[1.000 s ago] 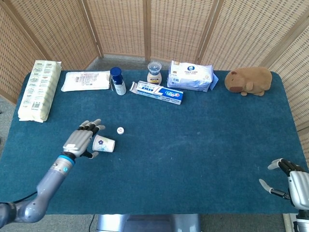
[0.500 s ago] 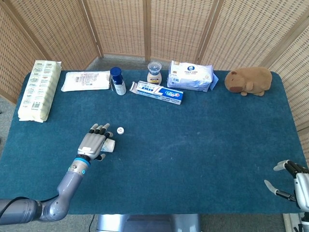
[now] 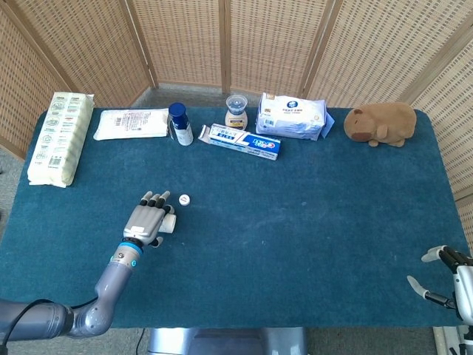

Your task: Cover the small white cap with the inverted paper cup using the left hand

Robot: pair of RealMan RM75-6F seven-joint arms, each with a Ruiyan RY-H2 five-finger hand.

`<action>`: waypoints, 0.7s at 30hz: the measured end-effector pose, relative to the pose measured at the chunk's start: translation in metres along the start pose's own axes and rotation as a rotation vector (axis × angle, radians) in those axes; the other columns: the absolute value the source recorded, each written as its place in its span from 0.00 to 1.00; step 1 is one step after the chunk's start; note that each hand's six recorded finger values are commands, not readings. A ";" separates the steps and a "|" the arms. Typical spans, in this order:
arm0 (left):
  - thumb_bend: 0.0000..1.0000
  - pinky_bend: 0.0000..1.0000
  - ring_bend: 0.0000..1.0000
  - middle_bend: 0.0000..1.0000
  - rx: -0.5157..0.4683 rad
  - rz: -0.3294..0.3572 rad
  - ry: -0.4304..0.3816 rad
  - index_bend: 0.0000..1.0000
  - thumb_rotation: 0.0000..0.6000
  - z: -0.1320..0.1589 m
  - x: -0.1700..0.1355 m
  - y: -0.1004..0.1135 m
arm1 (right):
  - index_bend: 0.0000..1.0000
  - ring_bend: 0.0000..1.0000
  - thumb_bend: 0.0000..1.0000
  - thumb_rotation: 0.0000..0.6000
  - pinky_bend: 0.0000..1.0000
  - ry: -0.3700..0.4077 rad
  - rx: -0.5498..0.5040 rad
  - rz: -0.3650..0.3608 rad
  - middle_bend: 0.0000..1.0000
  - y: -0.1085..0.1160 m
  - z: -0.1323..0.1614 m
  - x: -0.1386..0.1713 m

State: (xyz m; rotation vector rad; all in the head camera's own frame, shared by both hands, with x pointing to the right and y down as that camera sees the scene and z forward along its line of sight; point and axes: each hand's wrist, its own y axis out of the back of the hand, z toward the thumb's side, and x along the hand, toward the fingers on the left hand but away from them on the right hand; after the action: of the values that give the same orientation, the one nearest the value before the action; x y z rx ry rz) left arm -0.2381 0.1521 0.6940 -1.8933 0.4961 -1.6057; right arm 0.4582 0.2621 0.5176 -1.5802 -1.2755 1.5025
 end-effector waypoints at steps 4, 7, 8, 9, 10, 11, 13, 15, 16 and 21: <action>0.26 0.00 0.00 0.00 0.008 0.006 -0.001 0.40 0.90 0.001 -0.001 -0.002 | 0.44 0.40 0.26 0.68 0.42 0.004 -0.003 -0.001 0.39 0.001 0.001 0.000; 0.26 0.00 0.00 0.00 0.014 0.008 -0.001 0.41 0.90 0.001 -0.004 -0.003 | 0.44 0.40 0.26 0.69 0.42 0.007 -0.005 -0.002 0.39 0.002 0.002 -0.001; 0.26 0.00 0.00 0.00 0.014 0.009 -0.001 0.42 0.90 0.001 -0.005 -0.003 | 0.44 0.40 0.26 0.69 0.42 0.007 -0.006 -0.002 0.39 0.002 0.002 -0.001; 0.26 0.00 0.00 0.00 0.013 0.010 -0.001 0.42 0.90 0.001 -0.005 -0.003 | 0.44 0.40 0.26 0.68 0.42 0.008 -0.006 -0.002 0.39 0.002 0.002 -0.001; 0.26 0.00 0.00 0.00 0.013 0.011 -0.001 0.43 0.89 0.001 -0.005 -0.003 | 0.44 0.40 0.26 0.68 0.42 0.008 -0.006 -0.002 0.39 0.002 0.002 -0.001; 0.26 0.00 0.00 0.00 0.013 0.011 0.000 0.44 0.89 0.000 -0.006 -0.003 | 0.44 0.40 0.26 0.69 0.42 0.007 -0.006 -0.003 0.39 0.002 0.002 0.000; 0.27 0.00 0.00 0.00 0.014 0.012 -0.001 0.45 0.90 0.000 -0.007 -0.002 | 0.44 0.40 0.26 0.68 0.42 0.007 -0.007 -0.003 0.39 0.002 0.002 0.000; 0.27 0.00 0.00 0.00 0.014 0.013 -0.003 0.45 0.91 0.000 -0.008 -0.001 | 0.44 0.40 0.26 0.68 0.42 0.007 -0.008 -0.004 0.39 0.002 0.002 0.000; 0.27 0.00 0.00 0.00 0.014 0.015 -0.004 0.45 0.91 0.000 -0.008 0.000 | 0.44 0.40 0.26 0.68 0.42 0.007 -0.008 -0.004 0.39 0.002 0.002 0.000; 0.27 0.00 0.00 0.00 -0.019 0.032 -0.005 0.46 0.91 -0.002 -0.011 0.007 | 0.44 0.40 0.26 0.68 0.42 0.009 -0.010 -0.011 0.39 0.003 0.002 0.000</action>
State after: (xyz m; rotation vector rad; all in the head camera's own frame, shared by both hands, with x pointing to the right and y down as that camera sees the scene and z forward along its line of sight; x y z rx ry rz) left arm -0.2420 0.1534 0.6815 -1.8933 0.5391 -1.5804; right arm 0.4569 0.2603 0.5143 -1.5825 -1.2858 1.4829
